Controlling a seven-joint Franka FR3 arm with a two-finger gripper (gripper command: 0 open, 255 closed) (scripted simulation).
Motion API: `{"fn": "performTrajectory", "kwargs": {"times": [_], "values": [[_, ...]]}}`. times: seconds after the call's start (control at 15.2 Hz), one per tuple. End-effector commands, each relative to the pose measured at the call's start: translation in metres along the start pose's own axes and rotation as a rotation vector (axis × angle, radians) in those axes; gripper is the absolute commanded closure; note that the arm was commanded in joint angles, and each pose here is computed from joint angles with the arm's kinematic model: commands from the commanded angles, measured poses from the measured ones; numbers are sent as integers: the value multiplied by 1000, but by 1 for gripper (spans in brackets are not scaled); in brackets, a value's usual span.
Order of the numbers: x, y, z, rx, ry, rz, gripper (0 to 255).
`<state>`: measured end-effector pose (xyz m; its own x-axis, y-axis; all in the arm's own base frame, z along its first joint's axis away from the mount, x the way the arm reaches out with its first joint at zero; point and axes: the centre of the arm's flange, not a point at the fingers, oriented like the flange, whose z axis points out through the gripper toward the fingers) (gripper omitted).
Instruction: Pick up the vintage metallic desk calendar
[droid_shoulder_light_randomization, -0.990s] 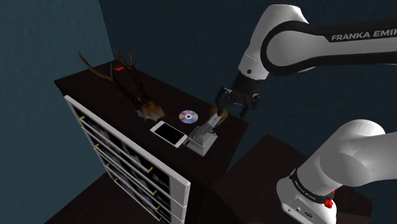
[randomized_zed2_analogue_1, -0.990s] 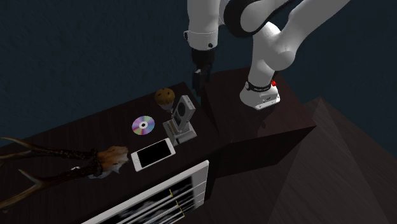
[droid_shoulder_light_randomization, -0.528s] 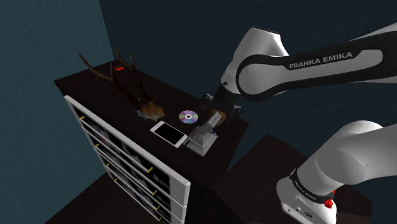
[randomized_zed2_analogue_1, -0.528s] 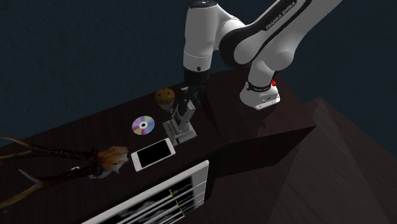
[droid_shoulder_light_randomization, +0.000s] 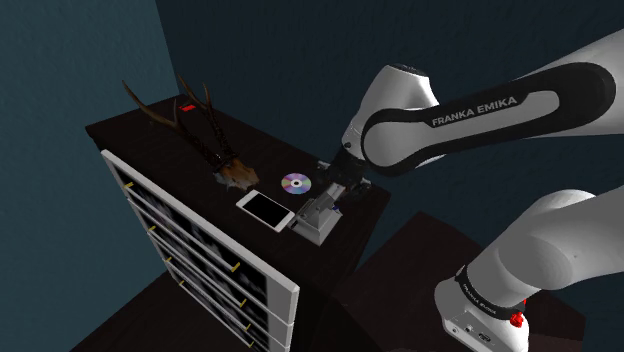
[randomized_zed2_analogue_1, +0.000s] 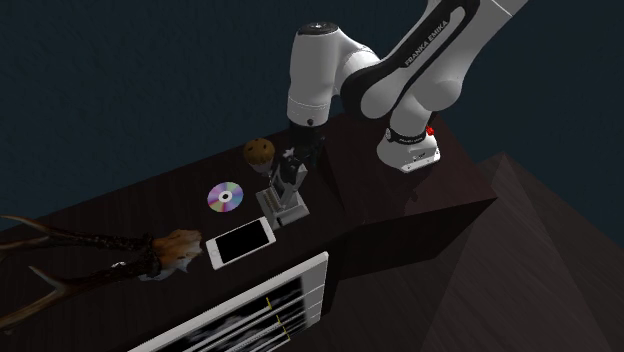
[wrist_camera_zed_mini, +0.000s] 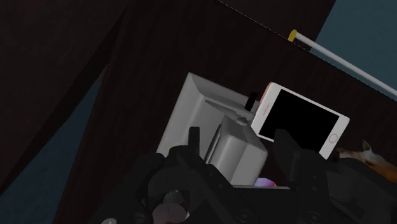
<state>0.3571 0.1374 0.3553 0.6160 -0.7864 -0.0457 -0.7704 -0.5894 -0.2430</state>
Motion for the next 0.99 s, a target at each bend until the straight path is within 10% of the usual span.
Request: {"fn": "performTrajectory", "kwargs": {"times": [0.0, 0.92], "values": [[0, 0, 1, 0, 0, 0, 255], [-2, -7, -29, 0, 0, 0, 255]]}}
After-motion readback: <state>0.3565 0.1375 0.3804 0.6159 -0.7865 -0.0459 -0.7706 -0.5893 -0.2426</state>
